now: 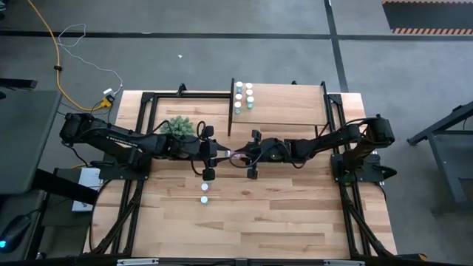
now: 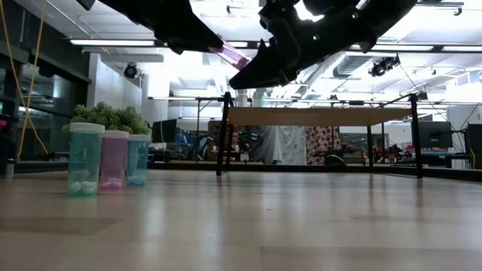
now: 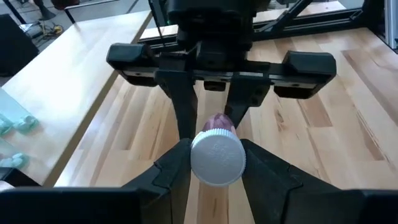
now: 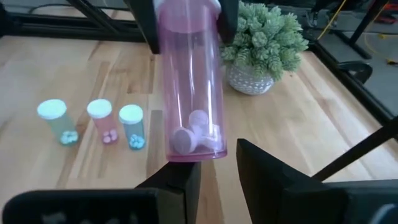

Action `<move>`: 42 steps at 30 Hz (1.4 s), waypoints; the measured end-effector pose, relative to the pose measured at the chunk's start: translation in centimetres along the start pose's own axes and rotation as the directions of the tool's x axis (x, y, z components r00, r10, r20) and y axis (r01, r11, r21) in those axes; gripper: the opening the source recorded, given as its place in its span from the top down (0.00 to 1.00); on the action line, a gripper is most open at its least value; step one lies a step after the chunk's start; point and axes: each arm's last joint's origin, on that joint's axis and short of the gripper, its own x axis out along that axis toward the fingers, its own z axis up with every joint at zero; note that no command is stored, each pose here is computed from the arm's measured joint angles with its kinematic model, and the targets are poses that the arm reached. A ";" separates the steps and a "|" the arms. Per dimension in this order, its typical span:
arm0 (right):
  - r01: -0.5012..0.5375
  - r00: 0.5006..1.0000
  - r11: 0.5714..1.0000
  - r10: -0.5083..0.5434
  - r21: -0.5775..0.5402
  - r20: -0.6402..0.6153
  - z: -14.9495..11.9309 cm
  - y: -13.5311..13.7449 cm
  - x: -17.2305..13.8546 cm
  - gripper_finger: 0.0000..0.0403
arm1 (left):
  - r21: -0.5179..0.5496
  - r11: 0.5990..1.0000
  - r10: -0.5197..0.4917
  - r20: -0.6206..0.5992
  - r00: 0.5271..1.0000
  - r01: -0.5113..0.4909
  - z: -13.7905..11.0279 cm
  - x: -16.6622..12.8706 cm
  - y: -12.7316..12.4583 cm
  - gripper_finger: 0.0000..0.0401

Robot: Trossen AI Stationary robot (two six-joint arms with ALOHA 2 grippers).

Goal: Pick and place medicine bottles onto shelf by color
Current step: Put the transparent pink medicine bottle on the shelf

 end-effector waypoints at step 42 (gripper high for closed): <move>-0.030 0.999 0.999 0.029 0.017 0.016 0.2 0.5 0.0 0.33 | -0.019 1.000 -0.001 -0.058 0.998 0.000 -0.9 1.1 -0.3 0.71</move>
